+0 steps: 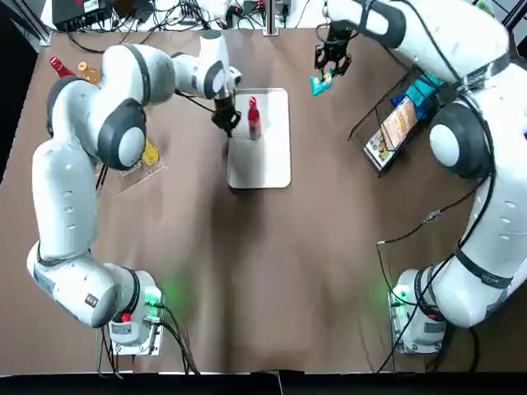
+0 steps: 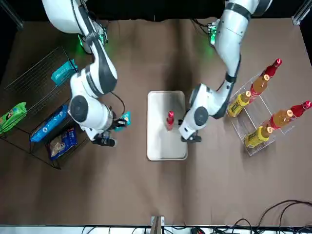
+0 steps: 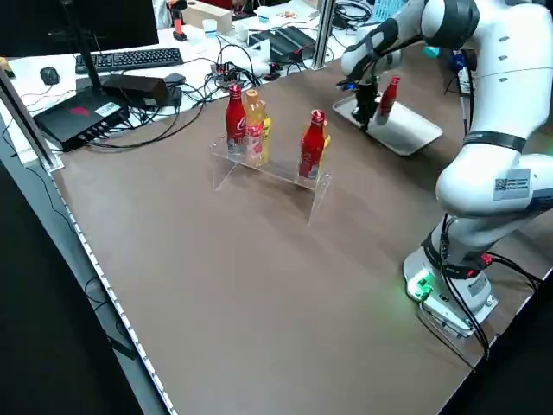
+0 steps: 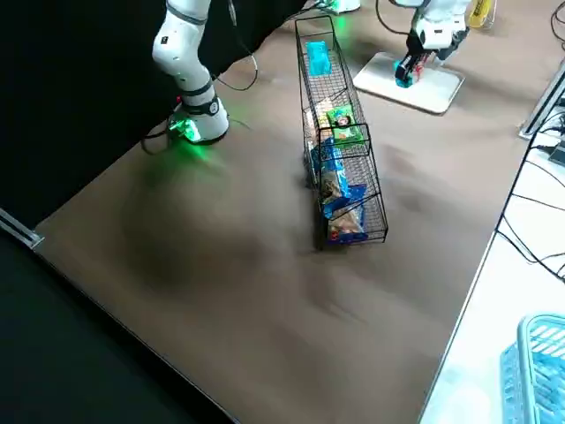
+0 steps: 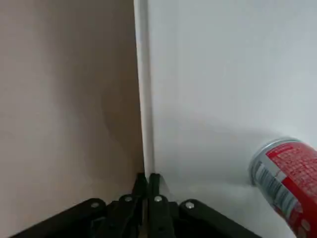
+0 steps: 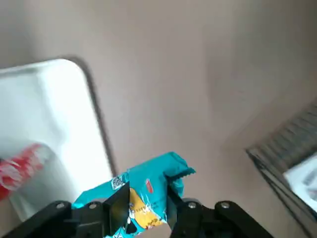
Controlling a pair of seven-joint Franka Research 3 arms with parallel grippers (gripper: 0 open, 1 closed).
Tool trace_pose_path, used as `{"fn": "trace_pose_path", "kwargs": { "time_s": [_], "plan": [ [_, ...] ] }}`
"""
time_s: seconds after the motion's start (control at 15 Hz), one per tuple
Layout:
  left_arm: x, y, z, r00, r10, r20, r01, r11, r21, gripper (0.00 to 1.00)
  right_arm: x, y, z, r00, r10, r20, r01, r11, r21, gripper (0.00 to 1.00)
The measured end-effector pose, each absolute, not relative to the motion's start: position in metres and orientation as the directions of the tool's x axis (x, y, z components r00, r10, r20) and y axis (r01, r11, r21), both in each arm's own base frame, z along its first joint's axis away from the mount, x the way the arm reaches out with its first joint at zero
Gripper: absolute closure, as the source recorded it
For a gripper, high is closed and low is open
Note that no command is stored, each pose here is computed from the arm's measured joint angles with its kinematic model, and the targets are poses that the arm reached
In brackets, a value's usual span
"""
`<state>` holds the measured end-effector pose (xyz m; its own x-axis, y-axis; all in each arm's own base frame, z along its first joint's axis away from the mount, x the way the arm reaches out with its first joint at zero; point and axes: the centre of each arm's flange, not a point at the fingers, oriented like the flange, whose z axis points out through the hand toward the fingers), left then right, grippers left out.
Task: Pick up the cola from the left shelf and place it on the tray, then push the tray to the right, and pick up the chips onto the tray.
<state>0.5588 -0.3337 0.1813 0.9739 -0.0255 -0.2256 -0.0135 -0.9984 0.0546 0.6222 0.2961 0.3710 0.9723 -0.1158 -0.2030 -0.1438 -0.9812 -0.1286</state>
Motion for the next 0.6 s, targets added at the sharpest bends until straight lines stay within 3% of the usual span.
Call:
{"fn": "trace_pose_path", "kwargs": {
  "time_s": [0.47,0.6],
  "plan": [
    [0.528,-0.415,0.180,0.980,-0.061,-0.189,-0.039,-0.992,0.118,0.93,0.608,0.362,0.265,0.967,-0.175,-0.187,-0.193,-0.978,-0.083,0.73],
    [0.530,-0.417,0.176,0.982,-0.046,-0.182,-0.024,-0.992,0.125,0.72,0.606,0.361,0.249,0.961,-0.189,-0.204,-0.206,-0.977,-0.064,0.73]
  ]
}}
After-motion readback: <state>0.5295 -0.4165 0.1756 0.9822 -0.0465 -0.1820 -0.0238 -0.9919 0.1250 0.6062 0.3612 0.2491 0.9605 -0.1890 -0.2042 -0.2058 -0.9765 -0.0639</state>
